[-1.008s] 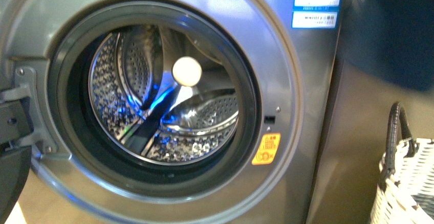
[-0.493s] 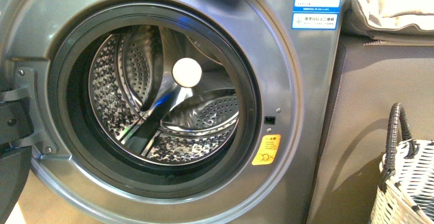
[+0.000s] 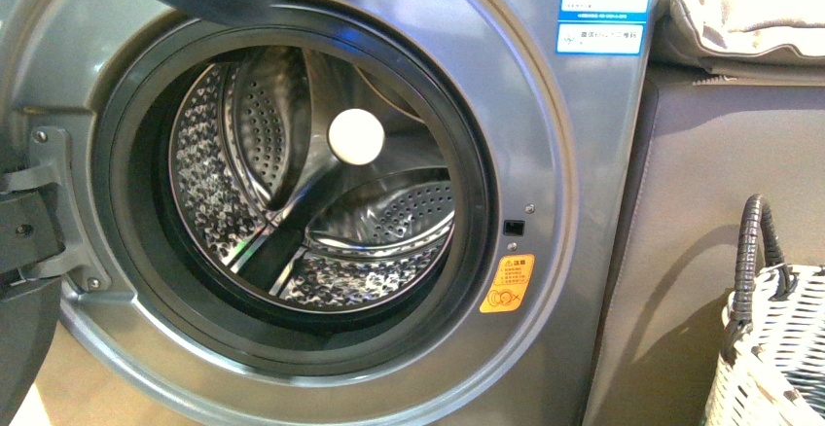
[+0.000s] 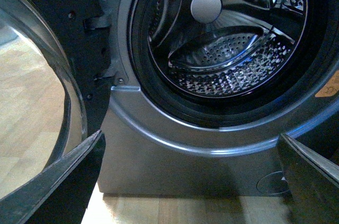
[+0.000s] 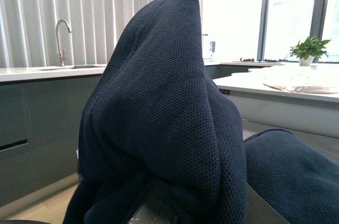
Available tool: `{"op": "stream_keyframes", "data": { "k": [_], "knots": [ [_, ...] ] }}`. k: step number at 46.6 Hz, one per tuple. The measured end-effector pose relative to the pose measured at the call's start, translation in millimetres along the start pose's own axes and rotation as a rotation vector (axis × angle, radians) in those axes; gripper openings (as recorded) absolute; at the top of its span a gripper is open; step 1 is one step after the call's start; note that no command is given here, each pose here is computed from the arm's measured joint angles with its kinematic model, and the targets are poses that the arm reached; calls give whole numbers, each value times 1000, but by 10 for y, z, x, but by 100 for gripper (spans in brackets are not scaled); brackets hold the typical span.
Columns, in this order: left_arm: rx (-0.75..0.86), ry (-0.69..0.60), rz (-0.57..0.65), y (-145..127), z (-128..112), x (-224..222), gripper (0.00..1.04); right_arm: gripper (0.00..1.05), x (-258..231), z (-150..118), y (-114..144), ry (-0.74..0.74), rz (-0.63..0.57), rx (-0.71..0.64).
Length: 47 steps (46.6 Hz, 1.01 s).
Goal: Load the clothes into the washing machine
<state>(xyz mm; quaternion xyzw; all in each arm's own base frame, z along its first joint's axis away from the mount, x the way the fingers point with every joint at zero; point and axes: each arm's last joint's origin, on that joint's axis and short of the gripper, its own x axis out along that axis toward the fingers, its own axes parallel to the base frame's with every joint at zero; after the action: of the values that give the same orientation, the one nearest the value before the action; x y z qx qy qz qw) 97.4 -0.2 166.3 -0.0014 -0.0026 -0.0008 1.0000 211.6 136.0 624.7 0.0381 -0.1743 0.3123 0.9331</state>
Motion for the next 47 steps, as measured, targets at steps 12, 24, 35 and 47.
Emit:
{"op": "stream_keyframes", "data": {
  "k": [12, 24, 35, 47],
  "knots": [
    [0, 0, 0, 0, 0, 0, 98, 10, 0, 0, -1, 0, -3, -6],
    [-87, -54, -86, 17, 62, 10, 98, 10, -2, 2, -1, 0, -2, -6],
    [-114, -194, -149, 161, 659, 85, 98, 9, -4, 4, 1, -1, -2, -6],
    [37, -336, -255, 179, 1583, 264, 98, 9, -4, 3, 0, -1, -2, -7]
  ]
}}
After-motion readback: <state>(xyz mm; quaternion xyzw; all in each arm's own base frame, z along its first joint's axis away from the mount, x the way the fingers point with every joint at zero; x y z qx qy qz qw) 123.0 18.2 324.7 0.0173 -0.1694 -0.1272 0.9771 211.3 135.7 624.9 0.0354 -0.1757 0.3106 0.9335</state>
